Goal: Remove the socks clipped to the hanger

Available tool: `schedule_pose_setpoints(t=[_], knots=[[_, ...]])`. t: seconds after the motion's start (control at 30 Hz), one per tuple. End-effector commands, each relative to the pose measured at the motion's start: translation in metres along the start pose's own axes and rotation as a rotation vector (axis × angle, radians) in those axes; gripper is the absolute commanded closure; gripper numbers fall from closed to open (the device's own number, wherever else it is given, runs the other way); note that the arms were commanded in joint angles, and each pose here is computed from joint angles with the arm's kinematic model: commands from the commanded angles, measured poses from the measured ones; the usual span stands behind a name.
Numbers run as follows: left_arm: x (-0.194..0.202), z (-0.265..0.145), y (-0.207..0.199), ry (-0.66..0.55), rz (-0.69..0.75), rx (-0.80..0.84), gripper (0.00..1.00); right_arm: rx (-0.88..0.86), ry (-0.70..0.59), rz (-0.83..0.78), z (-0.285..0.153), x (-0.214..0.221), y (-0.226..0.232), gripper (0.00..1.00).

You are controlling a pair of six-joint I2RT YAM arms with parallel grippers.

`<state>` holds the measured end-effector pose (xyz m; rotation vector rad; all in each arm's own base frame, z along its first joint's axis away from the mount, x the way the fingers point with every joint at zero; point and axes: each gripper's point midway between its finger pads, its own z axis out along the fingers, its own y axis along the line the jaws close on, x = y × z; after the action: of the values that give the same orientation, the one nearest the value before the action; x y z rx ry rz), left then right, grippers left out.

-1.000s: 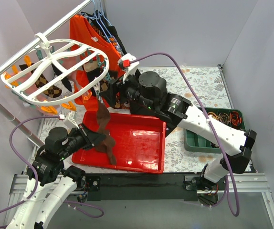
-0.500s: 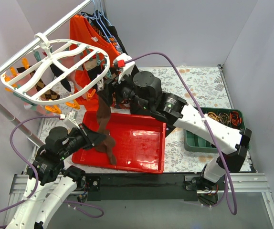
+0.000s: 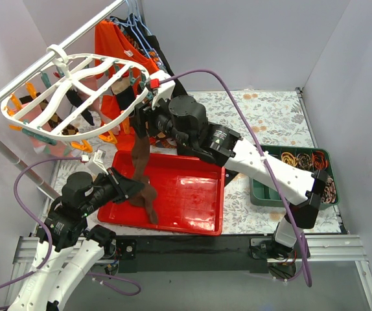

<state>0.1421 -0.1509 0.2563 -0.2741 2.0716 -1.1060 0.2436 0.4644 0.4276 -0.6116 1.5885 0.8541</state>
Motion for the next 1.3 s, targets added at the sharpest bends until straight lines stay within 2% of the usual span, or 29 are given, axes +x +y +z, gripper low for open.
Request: schedule_pose_setpoints(t=[0.0, 0.33, 0.53, 0.63, 0.7, 0.73, 0.77, 1.03, 1.27], knots=[[0.004, -0.003, -0.002, 0.021, -0.003, 0.009, 1.0, 0.044, -0.128, 0.045, 0.0, -0.038, 0.001, 0.36], [0.007, -0.005, 0.001, 0.022, -0.01, 0.005, 1.0, 0.081, -0.18, 0.044, 0.003, -0.049, -0.003, 0.41], [0.01, -0.004, 0.003, 0.03, -0.019, 0.005, 1.0, 0.077, -0.187, 0.059, 0.007, -0.049, -0.002, 0.54], [0.011, -0.006, 0.004, 0.032, -0.016, 0.0, 1.0, 0.076, -0.19, 0.063, 0.008, -0.051, -0.002, 0.64], [0.012, -0.005, 0.007, 0.03, -0.019, -0.012, 1.0, 0.068, -0.187, 0.067, 0.008, -0.05, 0.0, 0.81], [0.013, -0.006, 0.01, 0.031, -0.027, -0.023, 1.0, 0.059, -0.186, 0.066, 0.007, -0.05, 0.001, 0.94], [0.014, -0.005, 0.012, 0.036, -0.035, -0.032, 1.0, 0.053, -0.184, 0.067, 0.006, -0.049, 0.002, 0.98], [0.038, 0.005, 0.049, 0.124, -0.12, -0.174, 1.0, 0.05, -0.173, 0.058, 0.0, -0.048, 0.001, 0.99], [0.045, 0.008, 0.067, 0.115, -0.144, -0.227, 1.0, 0.041, -0.15, 0.045, 0.002, -0.044, 0.003, 0.99]])
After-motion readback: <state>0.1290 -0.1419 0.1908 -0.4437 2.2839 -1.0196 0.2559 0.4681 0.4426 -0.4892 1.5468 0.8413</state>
